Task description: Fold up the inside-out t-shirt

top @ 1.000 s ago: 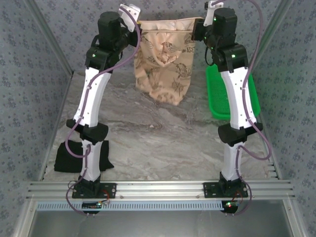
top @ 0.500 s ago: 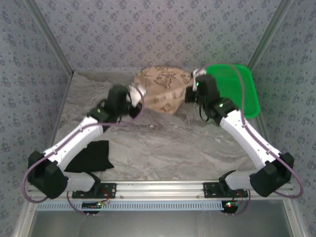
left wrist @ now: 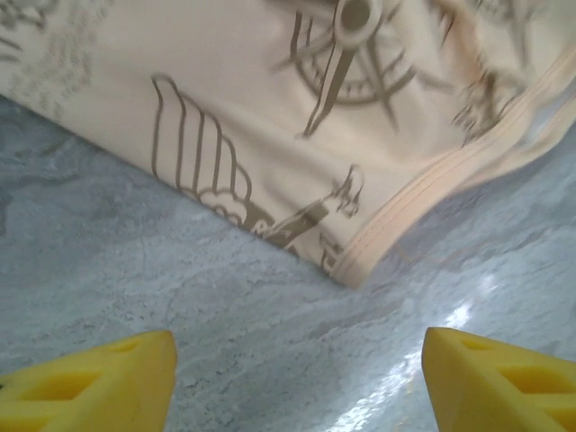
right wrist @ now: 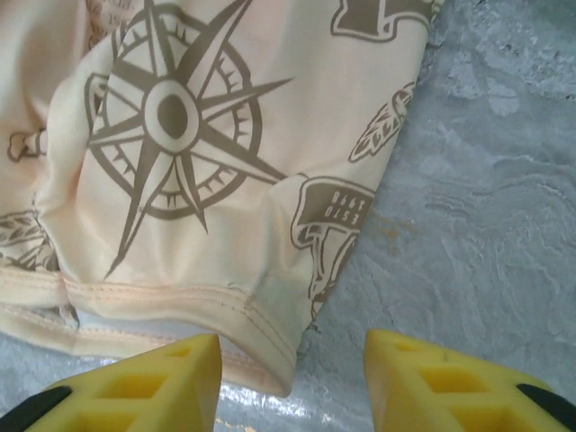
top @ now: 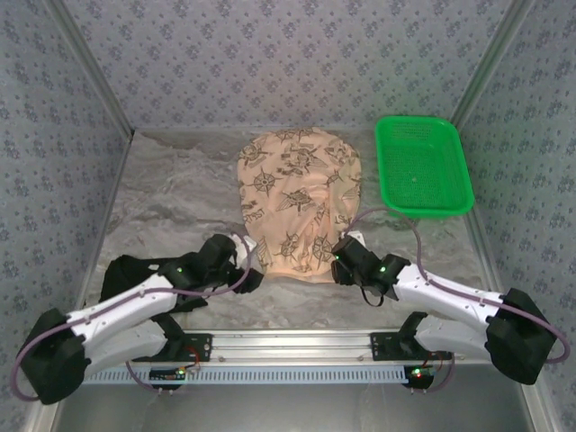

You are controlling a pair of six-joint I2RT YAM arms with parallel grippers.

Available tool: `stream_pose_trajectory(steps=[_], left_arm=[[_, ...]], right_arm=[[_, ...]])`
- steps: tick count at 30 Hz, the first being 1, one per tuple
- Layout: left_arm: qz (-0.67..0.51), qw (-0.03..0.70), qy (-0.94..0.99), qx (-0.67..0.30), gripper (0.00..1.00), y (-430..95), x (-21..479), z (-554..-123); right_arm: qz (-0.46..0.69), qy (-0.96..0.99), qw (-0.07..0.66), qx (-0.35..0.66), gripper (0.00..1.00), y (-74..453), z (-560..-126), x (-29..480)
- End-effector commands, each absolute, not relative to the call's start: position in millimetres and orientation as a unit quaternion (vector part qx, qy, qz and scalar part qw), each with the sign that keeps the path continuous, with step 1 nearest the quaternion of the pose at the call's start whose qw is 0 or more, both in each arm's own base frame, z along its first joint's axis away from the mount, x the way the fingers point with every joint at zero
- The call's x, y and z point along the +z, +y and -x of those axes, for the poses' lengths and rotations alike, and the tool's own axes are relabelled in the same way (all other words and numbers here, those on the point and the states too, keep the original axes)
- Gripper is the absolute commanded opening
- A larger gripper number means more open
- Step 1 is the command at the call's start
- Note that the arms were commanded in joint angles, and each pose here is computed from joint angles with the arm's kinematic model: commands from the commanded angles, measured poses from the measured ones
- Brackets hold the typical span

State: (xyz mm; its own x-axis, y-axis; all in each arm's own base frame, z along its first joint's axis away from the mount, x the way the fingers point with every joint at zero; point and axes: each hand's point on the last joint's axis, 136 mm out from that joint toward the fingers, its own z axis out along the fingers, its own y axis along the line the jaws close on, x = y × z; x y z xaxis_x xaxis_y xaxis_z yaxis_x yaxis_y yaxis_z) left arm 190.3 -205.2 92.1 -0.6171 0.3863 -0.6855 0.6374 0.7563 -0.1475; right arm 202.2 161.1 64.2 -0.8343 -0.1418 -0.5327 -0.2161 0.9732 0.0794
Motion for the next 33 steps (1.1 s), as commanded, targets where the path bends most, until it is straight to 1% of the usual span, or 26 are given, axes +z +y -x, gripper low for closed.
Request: stream_pose_trajectory(steps=[1, 3, 5, 7, 9, 11, 15, 16, 18, 19, 20, 21, 22, 23, 25, 27, 29, 31, 32, 33], left_arm=[[-0.243, 0.374, 0.864, -0.234, 0.74, -214, 144, -204], [-0.227, 0.381, 0.862, -0.244, 0.73, -219, 158, -214], [-0.233, 0.368, 0.86, -0.265, 0.73, -236, 162, -222], [-0.256, 0.348, 0.856, -0.284, 0.73, -257, 158, -229], [-0.261, 0.326, 0.858, -0.299, 0.73, -276, 153, -241], [-0.273, 0.302, 0.858, -0.313, 0.73, -296, 146, -253], [-0.281, 0.272, 0.879, -0.272, 0.72, -313, 111, -284], [-0.286, 0.261, 0.883, -0.265, 0.72, -319, 100, -290], [-0.291, 0.242, 0.889, -0.256, 0.69, -328, 80, -298], [-0.29, 0.239, 0.891, -0.252, 0.65, -332, 72, -303], [-0.286, 0.237, 0.895, -0.247, 0.53, -333, 65, -307], [-0.279, 0.235, 0.9, -0.238, 0.41, -331, 60, -310], [-0.27, 0.233, 0.907, -0.225, 0.24, -326, 56, -311], [-0.269, 0.228, 0.91, -0.218, 0.13, -320, 55, -308], [-0.271, 0.22, 0.911, -0.22, 0.0, -310, 58, -293], [-0.266, 0.213, 0.913, -0.222, 0.0, -295, 65, -276], [-0.253, 0.207, 0.917, -0.229, 0.0, -279, 70, -257], [-0.235, 0.184, 0.921, -0.25, 0.0, -270, 71, -240], [-0.23, 0.168, 0.921, -0.266, 0.05, -270, 71, -231], [-0.224, 0.155, 0.922, -0.274, 0.16, -270, 70, -226]], right_arm=[[0.136, 0.949, 0.276, 0.067, 0.49, 168, -204, 89], [0.173, 0.941, 0.282, 0.066, 0.49, 176, -211, 103], [0.208, 0.932, 0.281, 0.099, 0.49, 198, -224, 114], [0.212, 0.929, 0.274, 0.132, 0.48, 216, -239, 116], [0.199, 0.932, 0.258, 0.157, 0.47, 228, -255, 111], [0.163, 0.944, 0.228, 0.172, 0.46, 230, -273, 98], [0.142, 0.957, 0.219, 0.123, 0.48, 226, -295, 66], [0.127, 0.961, 0.221, 0.106, 0.46, 221, -302, 57], [0.106, 0.965, 0.223, 0.09, 0.33, 213, -310, 47], [0.097, 0.966, 0.223, 0.086, 0.23, 209, -311, 44], [0.088, 0.967, 0.224, 0.08, 0.13, 204, -310, 42], [0.077, 0.969, 0.224, 0.076, 0.07, 199, -308, 41], [0.061, 0.971, 0.221, 0.069, 0.03, 191, -303, 41], [0.051, 0.973, 0.217, 0.058, 0.0, 182, -296, 42], [0.033, 0.978, 0.2, 0.043, 0.0, 166, -277, 41], [0.015, 0.983, 0.177, 0.036, 0.0, 151, -254, 37], [0.0, 0.987, 0.159, 0.026, 0.04, 137, -233, 30], [-0.001, 0.989, 0.147, 0.029, 0.05, 131, -223, 29], [0.011, 0.988, 0.149, 0.039, 0.06, 134, -223, 33], [0.026, 0.986, 0.154, 0.053, 0.11, 139, -225, 39]])
